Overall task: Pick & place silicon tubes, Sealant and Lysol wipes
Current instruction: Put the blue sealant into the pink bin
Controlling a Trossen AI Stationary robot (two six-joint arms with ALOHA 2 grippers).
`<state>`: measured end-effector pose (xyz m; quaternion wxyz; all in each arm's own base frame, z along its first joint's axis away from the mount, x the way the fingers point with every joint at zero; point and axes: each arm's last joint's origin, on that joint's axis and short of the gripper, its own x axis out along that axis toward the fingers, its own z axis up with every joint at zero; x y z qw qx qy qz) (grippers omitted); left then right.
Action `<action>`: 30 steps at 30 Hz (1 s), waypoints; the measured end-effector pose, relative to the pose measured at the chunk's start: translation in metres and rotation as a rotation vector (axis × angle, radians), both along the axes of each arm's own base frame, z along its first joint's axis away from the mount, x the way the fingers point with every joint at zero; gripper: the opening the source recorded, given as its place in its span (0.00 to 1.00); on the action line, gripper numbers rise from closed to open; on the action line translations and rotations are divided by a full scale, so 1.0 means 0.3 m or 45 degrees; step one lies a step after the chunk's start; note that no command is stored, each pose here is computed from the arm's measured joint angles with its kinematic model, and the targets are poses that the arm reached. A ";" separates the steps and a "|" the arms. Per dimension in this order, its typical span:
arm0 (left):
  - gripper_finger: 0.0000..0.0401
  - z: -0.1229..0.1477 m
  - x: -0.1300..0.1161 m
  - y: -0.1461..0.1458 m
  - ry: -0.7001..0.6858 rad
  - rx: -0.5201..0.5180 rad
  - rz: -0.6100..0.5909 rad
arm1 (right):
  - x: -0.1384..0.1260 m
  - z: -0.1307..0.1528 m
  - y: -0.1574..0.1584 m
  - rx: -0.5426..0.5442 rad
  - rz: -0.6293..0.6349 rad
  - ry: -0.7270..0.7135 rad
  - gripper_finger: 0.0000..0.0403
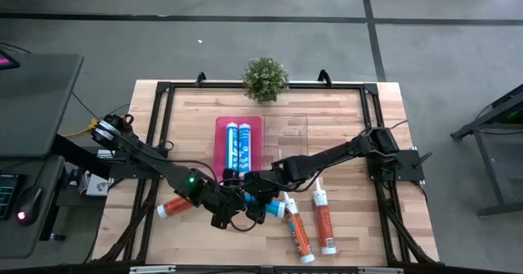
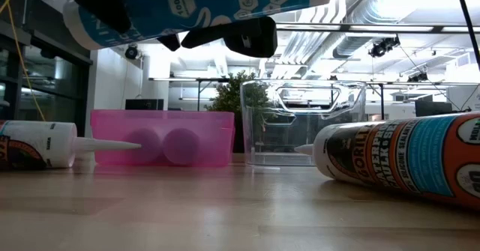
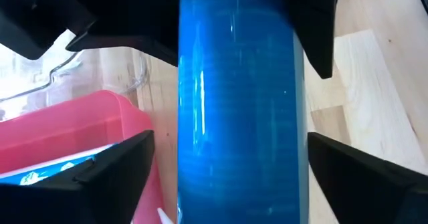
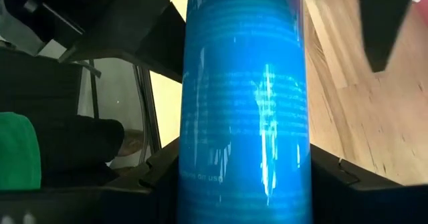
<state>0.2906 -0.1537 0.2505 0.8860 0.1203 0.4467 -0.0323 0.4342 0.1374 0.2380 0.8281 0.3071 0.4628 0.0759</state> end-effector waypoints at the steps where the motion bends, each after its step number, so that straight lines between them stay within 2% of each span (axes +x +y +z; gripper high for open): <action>1: 0.97 0.000 0.000 0.000 0.001 -0.002 -0.001 | 0.000 0.000 0.000 0.002 0.002 0.002 0.51; 8: 0.92 -0.008 -0.010 0.006 0.046 0.018 0.018 | -0.009 -0.008 -0.002 -0.004 0.002 0.051 0.51; 19: 0.84 -0.026 -0.090 0.066 0.277 0.263 0.189 | -0.029 -0.027 -0.014 -0.108 -0.115 0.153 0.51; 25: 0.81 0.025 -0.170 0.115 0.339 0.335 0.331 | -0.044 -0.037 -0.010 -0.174 -0.198 0.204 0.51; 30: 0.79 0.110 -0.242 0.160 0.214 0.338 0.475 | -0.034 -0.032 -0.017 -0.247 -0.337 0.142 0.51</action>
